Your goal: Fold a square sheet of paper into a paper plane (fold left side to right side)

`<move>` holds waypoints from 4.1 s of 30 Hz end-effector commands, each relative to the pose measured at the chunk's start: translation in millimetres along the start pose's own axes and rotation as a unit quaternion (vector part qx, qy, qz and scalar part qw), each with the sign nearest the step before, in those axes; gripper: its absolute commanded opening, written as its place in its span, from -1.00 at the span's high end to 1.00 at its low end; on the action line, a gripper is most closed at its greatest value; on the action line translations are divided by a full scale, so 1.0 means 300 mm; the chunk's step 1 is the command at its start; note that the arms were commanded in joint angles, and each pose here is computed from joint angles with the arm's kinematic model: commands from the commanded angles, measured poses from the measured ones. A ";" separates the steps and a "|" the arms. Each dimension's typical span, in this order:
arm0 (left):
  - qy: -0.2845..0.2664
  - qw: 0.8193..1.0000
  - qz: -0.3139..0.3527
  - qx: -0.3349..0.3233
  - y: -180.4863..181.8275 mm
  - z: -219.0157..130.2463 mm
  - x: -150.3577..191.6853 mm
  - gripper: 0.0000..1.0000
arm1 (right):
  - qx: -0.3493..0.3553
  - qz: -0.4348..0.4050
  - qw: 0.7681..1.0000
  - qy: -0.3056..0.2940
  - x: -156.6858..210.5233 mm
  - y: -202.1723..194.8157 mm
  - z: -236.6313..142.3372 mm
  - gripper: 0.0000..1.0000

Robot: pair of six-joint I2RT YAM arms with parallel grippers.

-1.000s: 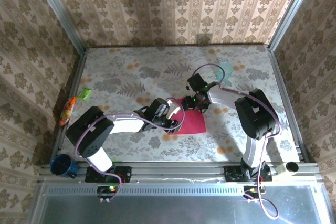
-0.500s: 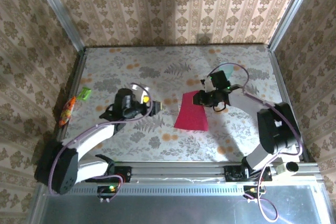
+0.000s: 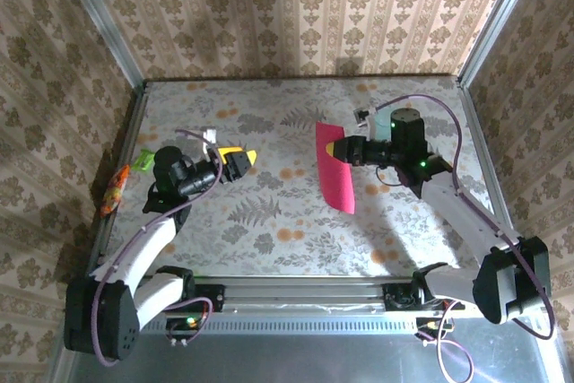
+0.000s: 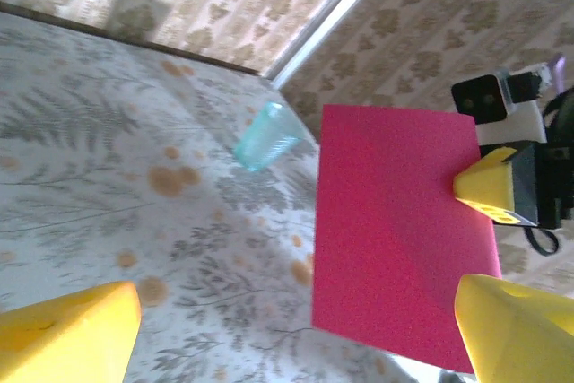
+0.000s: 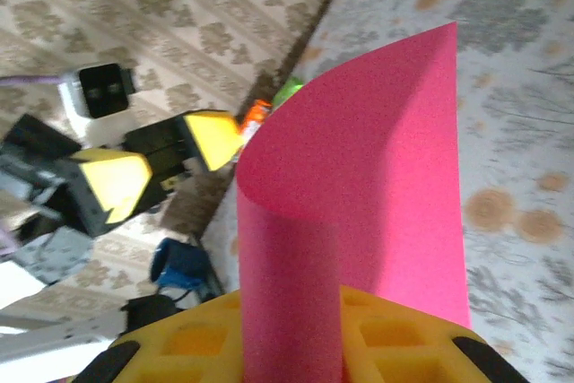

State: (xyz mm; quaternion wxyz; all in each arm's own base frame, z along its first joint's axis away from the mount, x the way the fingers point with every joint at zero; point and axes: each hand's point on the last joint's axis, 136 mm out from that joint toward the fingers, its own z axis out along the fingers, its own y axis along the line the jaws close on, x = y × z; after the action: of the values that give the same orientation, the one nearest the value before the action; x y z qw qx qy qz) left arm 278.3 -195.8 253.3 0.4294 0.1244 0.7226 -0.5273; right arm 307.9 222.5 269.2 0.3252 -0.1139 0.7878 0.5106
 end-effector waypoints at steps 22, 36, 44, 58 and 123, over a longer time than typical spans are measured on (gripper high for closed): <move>0.069 0.967 0.035 0.244 -0.352 0.119 -0.047 -0.23 | -0.113 -0.041 0.993 0.022 -0.068 0.194 0.094 0.52; 0.111 0.980 0.009 0.165 -0.230 0.169 0.048 0.96 | -0.044 -0.017 0.998 0.036 -0.008 0.044 0.096 0.25; 0.135 0.989 -0.048 0.037 -0.019 0.211 0.163 1.00 | 0.089 0.041 0.994 0.038 0.039 -0.180 0.083 -0.22; 0.251 0.943 -0.118 -0.183 0.409 0.224 0.466 1.00 | 0.252 0.143 0.955 0.072 0.224 -0.529 0.096 -0.29; 0.337 0.932 -0.110 -0.077 0.195 0.482 0.553 0.10 | 0.289 0.198 0.916 0.193 0.551 -0.705 0.237 0.88</move>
State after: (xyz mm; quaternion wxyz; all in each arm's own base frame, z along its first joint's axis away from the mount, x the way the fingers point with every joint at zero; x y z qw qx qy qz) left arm 285.0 -344.0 87.2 0.1102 0.1792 0.8638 -0.4579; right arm 332.6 225.7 13.8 0.1020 0.0293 0.9437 0.3132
